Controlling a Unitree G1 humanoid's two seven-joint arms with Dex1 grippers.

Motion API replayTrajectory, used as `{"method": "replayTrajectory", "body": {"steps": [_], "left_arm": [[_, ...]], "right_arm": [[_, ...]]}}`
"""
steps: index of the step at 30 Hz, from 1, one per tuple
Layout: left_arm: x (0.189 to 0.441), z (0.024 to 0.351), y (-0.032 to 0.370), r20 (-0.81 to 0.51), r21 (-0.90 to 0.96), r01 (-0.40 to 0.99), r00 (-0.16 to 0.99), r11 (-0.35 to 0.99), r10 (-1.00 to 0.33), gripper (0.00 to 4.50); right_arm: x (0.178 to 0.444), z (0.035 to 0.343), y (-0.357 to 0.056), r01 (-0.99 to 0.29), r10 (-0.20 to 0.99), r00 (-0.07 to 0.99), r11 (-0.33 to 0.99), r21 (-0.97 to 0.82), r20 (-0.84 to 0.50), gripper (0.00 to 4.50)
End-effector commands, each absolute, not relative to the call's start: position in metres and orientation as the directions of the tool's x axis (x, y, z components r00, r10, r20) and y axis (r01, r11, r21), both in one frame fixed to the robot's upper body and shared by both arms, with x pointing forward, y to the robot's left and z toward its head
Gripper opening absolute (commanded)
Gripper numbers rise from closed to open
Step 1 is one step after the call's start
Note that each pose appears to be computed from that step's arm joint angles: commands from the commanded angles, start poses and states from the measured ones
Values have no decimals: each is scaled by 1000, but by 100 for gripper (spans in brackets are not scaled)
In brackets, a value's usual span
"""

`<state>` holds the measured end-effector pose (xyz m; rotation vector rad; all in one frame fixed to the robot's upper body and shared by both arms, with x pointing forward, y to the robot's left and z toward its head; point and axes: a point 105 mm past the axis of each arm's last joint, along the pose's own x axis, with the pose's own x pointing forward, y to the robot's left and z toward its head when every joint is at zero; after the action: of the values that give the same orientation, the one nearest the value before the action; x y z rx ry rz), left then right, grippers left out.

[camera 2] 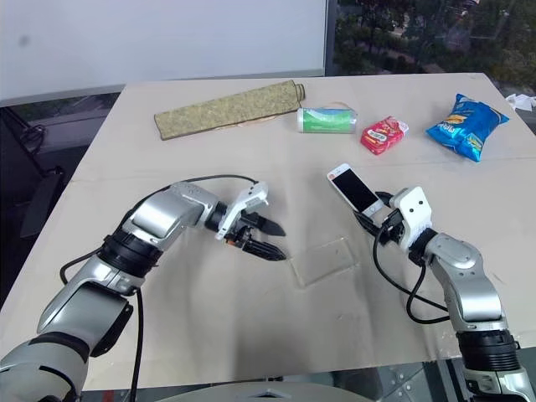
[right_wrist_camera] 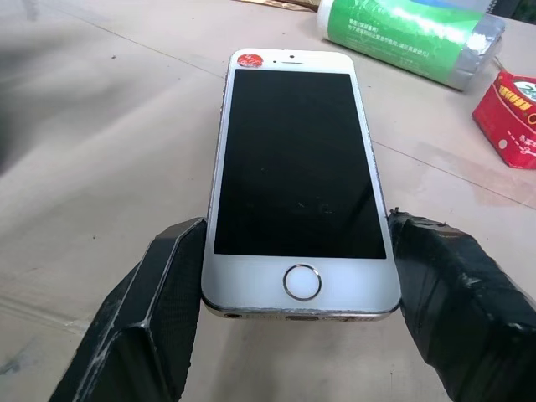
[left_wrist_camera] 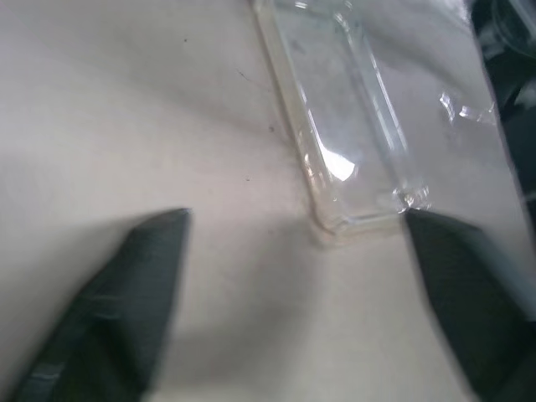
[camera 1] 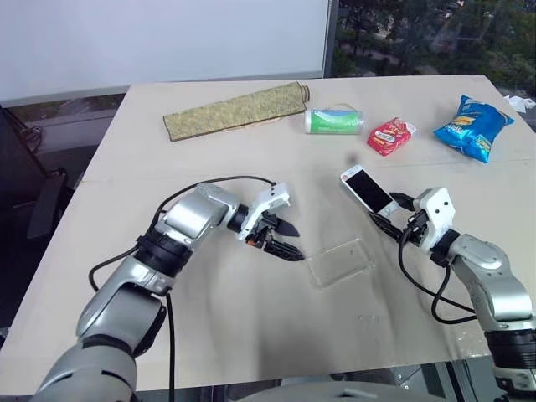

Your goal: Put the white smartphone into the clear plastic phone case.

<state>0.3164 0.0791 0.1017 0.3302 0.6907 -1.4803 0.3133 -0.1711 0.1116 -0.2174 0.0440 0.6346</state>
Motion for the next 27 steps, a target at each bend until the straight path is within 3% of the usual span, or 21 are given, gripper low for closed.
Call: {"method": "replayTrajectory", "body": {"steps": [1,4,8,16,23,27], "left_arm": [[342,90,93,-687,-39,987,86,154,-721,448],[338,106,74,-601,0,997,65,81,-796,448],[317,110,65,-598,44,999,23,-4,-801,448],[282,107,39,-528,-6,996,73,89,-846,448],[265,71,45,-648,31,993,106,113,-754,448],[265,62,50,-683,77,992,129,105,-719,276]], "right_arm": [[314,129,-172,-573,580,814,788,-225,-42,289],[313,128,-173,-570,577,816,790,-225,-41,289],[311,128,-176,-565,571,820,793,-229,-44,289],[306,125,-178,-557,561,826,800,-223,-49,289],[306,124,-178,-560,563,824,797,-228,-55,289],[307,124,-179,-561,565,823,795,-232,-56,289]]}}
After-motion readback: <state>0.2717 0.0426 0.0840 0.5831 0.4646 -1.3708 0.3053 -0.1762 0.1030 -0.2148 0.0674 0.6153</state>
